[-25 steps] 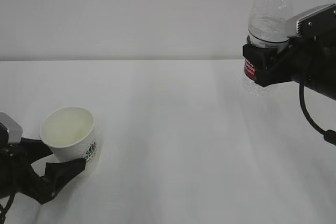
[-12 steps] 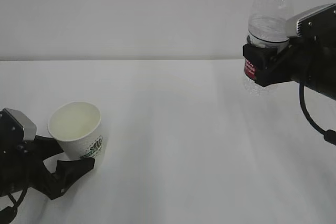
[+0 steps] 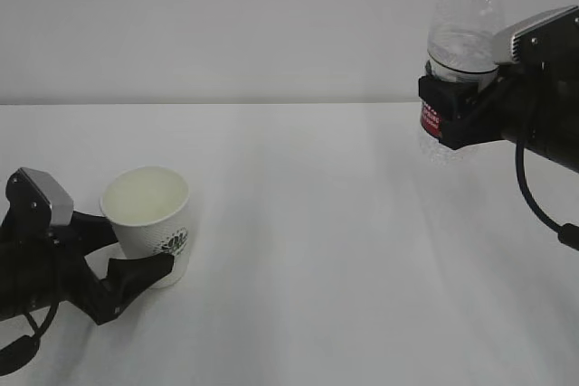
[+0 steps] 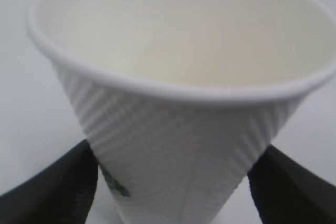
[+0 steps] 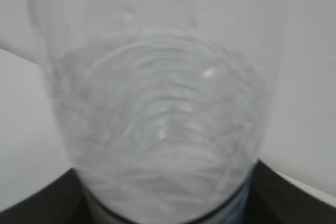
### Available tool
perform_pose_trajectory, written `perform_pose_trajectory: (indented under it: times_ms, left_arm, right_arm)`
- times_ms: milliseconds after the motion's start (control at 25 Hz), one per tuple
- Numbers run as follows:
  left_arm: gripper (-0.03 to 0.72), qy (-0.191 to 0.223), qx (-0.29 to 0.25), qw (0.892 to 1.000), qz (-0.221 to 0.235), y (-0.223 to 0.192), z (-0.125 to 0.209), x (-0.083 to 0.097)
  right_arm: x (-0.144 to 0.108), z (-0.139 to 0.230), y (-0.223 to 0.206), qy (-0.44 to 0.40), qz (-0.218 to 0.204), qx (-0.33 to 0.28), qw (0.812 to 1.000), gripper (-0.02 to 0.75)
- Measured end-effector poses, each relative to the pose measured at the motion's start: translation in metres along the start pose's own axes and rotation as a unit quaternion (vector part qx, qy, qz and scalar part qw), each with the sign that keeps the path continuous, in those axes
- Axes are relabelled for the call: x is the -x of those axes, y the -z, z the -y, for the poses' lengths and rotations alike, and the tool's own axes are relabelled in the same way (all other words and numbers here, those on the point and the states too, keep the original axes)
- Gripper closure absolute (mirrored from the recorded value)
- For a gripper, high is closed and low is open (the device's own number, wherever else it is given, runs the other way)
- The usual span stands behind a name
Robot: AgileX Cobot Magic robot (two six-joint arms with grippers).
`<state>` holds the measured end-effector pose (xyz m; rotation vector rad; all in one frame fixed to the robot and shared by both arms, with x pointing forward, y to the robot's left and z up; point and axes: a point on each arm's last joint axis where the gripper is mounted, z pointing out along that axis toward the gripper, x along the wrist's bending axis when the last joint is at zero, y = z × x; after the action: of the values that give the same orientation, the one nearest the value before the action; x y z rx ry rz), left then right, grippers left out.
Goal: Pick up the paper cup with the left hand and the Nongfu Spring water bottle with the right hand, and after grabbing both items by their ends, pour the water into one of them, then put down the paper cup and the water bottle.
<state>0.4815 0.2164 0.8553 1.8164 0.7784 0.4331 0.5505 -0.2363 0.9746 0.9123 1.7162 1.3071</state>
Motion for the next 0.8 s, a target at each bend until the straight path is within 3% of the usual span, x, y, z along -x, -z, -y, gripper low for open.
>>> perform_pose_trajectory:
  times_ms: [800]
  left_arm:
    - [-0.002, 0.011, -0.018, 1.000, 0.010, -0.006, 0.012, -0.001]
  right_arm:
    - [0.000, 0.000, 0.000, 0.000, 0.000, 0.000, 1.000, 0.311]
